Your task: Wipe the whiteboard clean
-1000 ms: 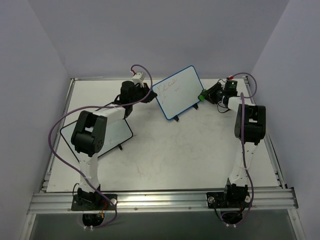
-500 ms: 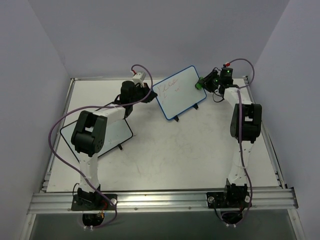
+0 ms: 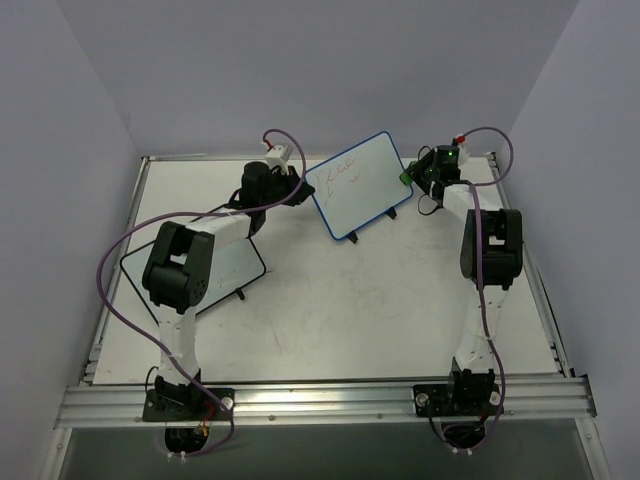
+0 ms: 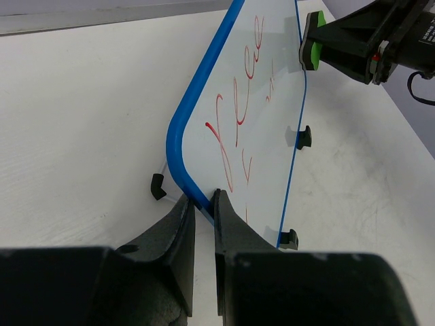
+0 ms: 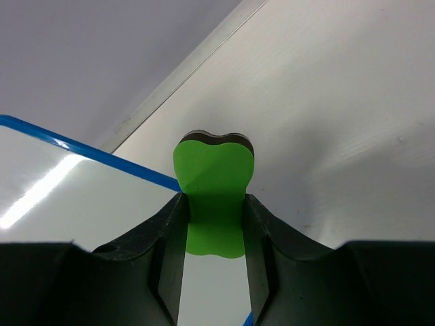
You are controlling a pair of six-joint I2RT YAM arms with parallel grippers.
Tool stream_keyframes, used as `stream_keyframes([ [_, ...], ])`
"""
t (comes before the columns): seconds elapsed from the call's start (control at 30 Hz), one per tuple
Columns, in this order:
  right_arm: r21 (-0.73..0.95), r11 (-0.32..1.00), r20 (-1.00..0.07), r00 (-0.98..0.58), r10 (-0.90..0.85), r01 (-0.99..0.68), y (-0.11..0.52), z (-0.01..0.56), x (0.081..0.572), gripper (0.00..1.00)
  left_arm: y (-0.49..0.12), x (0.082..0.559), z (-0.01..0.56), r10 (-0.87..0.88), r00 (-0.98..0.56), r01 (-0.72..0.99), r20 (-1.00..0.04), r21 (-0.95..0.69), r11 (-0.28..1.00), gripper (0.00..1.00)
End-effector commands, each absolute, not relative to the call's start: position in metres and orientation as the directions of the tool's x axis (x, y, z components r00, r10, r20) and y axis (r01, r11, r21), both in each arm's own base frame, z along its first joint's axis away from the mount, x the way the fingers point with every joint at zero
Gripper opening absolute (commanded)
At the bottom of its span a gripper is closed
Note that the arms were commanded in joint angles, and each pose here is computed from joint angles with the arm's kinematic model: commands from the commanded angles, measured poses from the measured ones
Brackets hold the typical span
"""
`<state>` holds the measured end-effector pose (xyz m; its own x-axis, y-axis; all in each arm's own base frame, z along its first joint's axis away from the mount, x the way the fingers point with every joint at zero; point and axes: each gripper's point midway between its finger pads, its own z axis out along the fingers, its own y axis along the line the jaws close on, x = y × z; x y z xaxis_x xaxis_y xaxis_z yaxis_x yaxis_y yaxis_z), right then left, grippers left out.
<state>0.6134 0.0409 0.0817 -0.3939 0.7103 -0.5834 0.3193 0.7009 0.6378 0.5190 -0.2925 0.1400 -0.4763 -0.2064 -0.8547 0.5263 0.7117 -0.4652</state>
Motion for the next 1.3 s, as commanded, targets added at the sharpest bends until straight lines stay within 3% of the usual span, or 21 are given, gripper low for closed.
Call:
stream_keyframes([
  [0.0, 0.659, 0.689, -0.652, -0.227, 0.723, 0.303, 0.019, 0.14, 0.623, 0.0, -0.296, 0.505, 0.114, -0.081, -0.507, 0.554, -0.858, -0.396, 0.732, 0.02],
  [0.43, 0.664, 0.675, -0.658, -0.177, 0.732, 0.322, 0.011, 0.147, 0.629, 0.0, -0.296, 0.505, 0.113, -0.082, -0.508, 0.552, -0.857, -0.398, 0.733, 0.02],
  [0.93, 0.659, 0.699, -0.665, -0.22, 0.714, 0.277, 0.047, 0.153, 0.641, 0.0, -0.296, 0.505, 0.11, -0.077, -0.512, 0.55, -0.856, -0.395, 0.736, 0.02],
  [1.27, 0.619, 0.696, -0.684, -0.186, 0.705, 0.363, 0.023, 0.134, 0.623, 0.0, -0.297, 0.504, 0.108, -0.075, -0.513, 0.552, -0.855, -0.395, 0.734, 0.02],
])
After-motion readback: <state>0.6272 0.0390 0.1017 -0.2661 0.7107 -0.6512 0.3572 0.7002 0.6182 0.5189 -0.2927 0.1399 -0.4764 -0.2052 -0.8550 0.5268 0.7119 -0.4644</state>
